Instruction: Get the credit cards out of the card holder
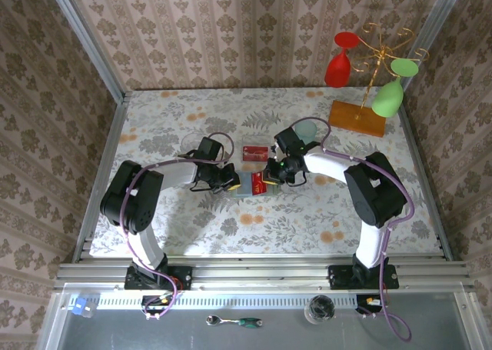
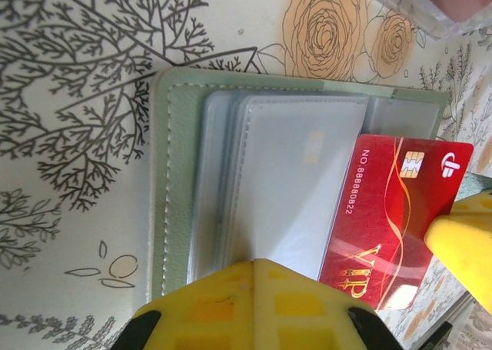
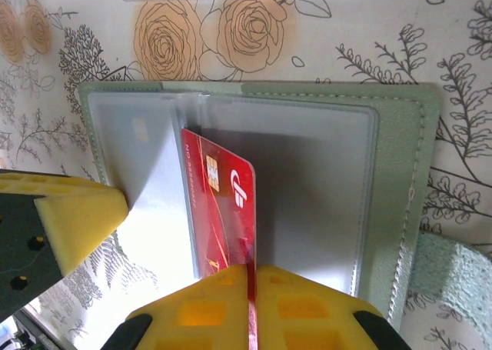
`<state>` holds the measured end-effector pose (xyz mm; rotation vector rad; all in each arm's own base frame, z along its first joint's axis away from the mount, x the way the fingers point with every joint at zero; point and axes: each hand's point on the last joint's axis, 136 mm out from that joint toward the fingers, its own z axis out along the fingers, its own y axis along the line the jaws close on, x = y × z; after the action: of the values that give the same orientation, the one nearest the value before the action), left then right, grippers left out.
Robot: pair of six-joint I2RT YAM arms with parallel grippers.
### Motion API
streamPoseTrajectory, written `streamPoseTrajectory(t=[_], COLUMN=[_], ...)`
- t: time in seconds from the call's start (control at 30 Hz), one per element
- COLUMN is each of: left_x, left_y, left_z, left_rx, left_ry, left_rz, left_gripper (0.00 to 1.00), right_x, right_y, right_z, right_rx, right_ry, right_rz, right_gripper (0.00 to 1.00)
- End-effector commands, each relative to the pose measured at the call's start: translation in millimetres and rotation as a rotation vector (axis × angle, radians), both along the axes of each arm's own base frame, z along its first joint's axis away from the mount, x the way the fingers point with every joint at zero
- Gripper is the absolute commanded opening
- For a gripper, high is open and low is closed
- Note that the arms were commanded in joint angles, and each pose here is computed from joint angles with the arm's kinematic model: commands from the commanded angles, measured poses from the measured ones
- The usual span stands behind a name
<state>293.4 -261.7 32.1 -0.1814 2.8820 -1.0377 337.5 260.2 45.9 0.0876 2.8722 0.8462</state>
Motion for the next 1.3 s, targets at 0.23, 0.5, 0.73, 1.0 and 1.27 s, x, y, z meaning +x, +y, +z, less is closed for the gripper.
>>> streamPoseTrajectory(t=[0.23, 0.5, 0.73, 1.0, 1.27], left_x=[-7, -6, -7, -9, -9], left_y=[8, 6, 4, 7, 21], left_z=[-3, -3, -2, -2, -3], left_rx=[0.011, -0.008, -0.019, -0.015, 0.010], left_ry=[0.017, 0.014, 0.011, 0.012, 0.013], left_rz=[0.011, 0.005, 0.000, -0.005, 0.006], left_gripper=[0.00, 0.00, 0.00, 0.00, 0.00], right_x=[2, 1, -1, 2, 9], right_y=[2, 14, 23, 19, 14], right_z=[16, 13, 11, 23, 48], right_rx=[-0.098, -0.102, -0.103, -0.114, -0.130], right_ry=[-0.044, -0.029, -0.029, -0.063, -0.127], right_rz=[0.032, 0.044, 0.053, 0.038, 0.063], right_gripper=[0.09, 0.11, 0.11, 0.08, 0.08])
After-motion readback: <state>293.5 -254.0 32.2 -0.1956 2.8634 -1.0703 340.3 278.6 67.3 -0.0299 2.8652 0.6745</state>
